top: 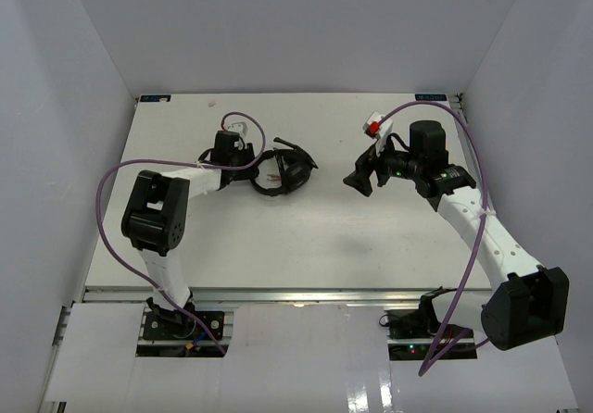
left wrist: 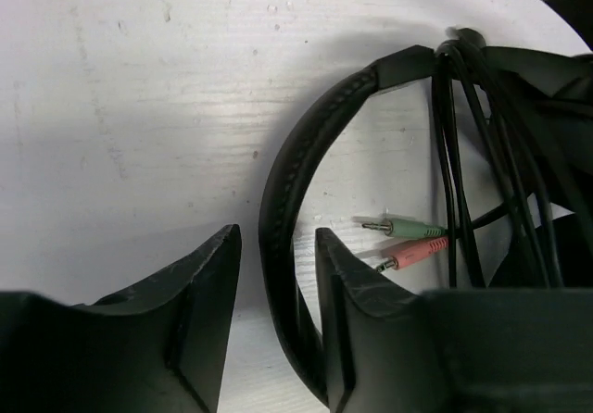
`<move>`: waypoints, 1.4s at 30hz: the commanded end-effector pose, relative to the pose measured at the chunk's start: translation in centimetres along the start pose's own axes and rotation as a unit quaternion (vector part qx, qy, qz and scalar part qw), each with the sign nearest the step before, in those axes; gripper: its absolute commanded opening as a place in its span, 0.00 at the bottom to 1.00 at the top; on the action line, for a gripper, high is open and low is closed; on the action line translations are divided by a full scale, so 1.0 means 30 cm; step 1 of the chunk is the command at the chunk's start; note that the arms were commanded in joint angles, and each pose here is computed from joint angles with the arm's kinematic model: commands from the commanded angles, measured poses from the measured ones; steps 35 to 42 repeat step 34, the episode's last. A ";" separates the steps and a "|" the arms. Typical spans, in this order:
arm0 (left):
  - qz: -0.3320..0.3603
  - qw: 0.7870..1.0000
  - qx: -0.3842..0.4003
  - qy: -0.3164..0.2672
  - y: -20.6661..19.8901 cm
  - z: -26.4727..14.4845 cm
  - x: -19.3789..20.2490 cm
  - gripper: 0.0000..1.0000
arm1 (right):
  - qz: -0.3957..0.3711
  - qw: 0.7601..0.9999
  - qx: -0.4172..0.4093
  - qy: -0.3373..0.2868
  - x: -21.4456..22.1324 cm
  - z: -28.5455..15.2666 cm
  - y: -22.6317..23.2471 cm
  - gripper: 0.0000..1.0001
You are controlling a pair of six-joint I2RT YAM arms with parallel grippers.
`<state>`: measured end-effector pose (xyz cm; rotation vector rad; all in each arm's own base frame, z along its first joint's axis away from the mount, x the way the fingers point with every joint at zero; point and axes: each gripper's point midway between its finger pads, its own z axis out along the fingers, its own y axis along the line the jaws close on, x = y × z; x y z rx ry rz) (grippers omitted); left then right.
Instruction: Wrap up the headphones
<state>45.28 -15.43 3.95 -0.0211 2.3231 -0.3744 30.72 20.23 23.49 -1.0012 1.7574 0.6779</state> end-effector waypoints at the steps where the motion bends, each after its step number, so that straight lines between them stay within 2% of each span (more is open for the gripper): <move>1: 0.019 1.000 -0.013 -0.009 -0.012 -0.033 -0.065 0.59 | -0.007 1.000 0.002 -0.019 -0.033 -0.010 -0.007 0.90; 6: 0.030 0.999 -0.010 -0.025 -0.028 -0.090 -0.120 0.69 | -0.009 1.000 0.006 -0.020 -0.032 -0.019 -0.008 0.90; 12: 0.046 0.997 0.003 -0.065 -0.060 -0.255 -0.194 0.78 | -0.009 1.000 0.017 -0.018 -0.025 -0.030 -0.014 0.90; 16: 0.061 0.989 0.070 -0.111 -0.144 -0.461 -0.219 0.98 | 0.017 0.999 0.046 -0.015 -0.019 -0.043 -0.033 0.90; 19: 0.063 0.978 0.126 -0.155 -0.207 -0.632 -0.228 0.98 | 0.047 0.993 0.109 -0.013 -0.024 -0.077 -0.084 0.90; 22: 0.056 0.963 0.162 -0.208 -0.241 -0.809 -0.228 0.98 | 0.083 0.974 0.211 -0.017 -0.023 -0.140 -0.168 0.90; 25: 0.042 0.948 0.195 -0.250 -0.264 -0.948 -0.208 0.98 | 0.103 0.956 0.273 -0.030 -0.019 -0.202 -0.202 0.90; 29: 0.040 0.939 0.214 -0.267 -0.275 -1.044 -0.178 0.98 | 0.100 0.945 0.307 -0.044 -0.004 -0.252 -0.206 0.90; 32: 0.040 0.937 0.218 -0.269 -0.277 -1.082 -0.169 0.98 | 0.094 0.939 0.327 -0.054 0.000 -0.287 -0.206 0.90; 42: 0.037 0.938 0.220 -0.265 -0.276 -1.084 -0.154 0.98 | 0.093 0.937 0.331 -0.057 -0.001 -0.298 -0.202 0.90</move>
